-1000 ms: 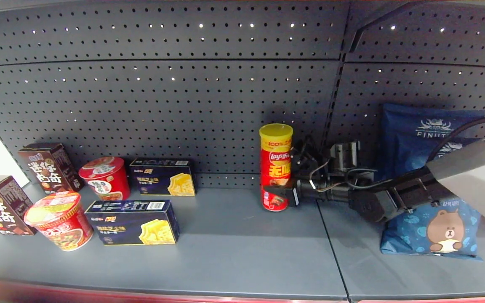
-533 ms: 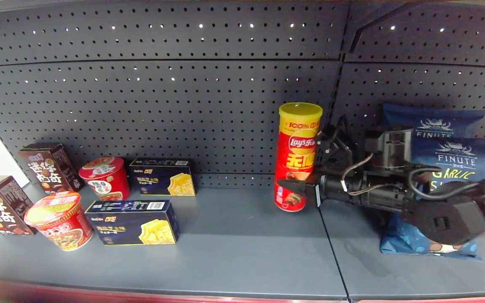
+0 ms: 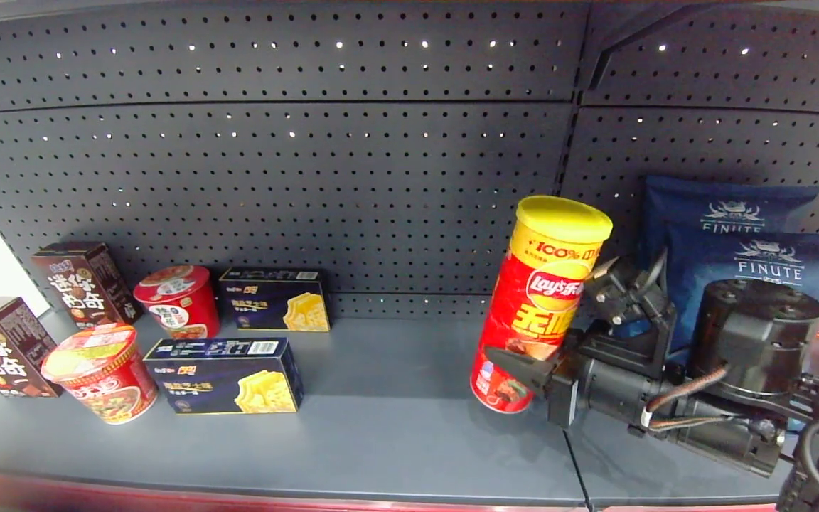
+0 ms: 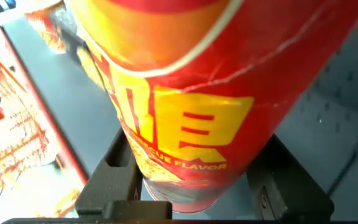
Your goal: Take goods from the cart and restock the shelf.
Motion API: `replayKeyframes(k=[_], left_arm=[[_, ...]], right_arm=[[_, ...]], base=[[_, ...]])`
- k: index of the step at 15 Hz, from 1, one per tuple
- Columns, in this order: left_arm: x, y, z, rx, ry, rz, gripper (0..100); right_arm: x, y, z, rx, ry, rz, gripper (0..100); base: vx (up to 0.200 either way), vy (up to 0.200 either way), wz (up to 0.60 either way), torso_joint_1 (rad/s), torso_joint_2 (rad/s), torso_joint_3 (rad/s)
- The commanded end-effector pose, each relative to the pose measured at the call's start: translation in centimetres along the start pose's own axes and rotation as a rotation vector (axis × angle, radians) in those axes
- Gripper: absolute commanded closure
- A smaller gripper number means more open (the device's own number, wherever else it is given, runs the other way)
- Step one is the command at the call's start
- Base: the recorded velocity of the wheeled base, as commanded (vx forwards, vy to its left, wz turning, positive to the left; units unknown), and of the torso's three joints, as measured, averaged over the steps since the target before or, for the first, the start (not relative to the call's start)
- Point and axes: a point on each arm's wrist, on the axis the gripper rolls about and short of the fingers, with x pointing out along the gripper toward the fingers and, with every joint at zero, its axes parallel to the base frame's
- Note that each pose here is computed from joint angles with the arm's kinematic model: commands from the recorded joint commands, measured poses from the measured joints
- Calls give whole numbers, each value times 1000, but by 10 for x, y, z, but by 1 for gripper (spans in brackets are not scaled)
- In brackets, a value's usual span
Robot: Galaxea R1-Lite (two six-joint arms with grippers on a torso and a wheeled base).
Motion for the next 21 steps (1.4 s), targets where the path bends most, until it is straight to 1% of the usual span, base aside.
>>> replayKeyframes(k=[1,2,6,7,9,15,21], left_arm=[[1,0,-3,0,10,-1,100],[1,0,-4,0,14,-1,100],[1,0,-4,0,14,1,100],[1,0,-3,1,10,1,100],[1,0,-2,2,5,2,100],[0,0,1,2,-6,3,100],[0,0,1,2,-2,3,100]], right_arm=[[-17,10,-16,-1,14,24,100],[-22,11,-25,-2,22,25,100],[-32,12,-40,1,52,25,100],[-31,12,-47,3,79,25,100],[-27,11,-51,5,101,24,100],[-8,11,-67,-9,101,31,100],[5,5,-72,-5,114,19,100]], base=[[0,0,0,0,0,0],[0,0,0,0,0,0],[0,0,0,0,0,0],[0,0,0,0,0,0],[0,0,0,0,0,0],[0,0,0,0,0,0],[0,0,0,0,0,0]])
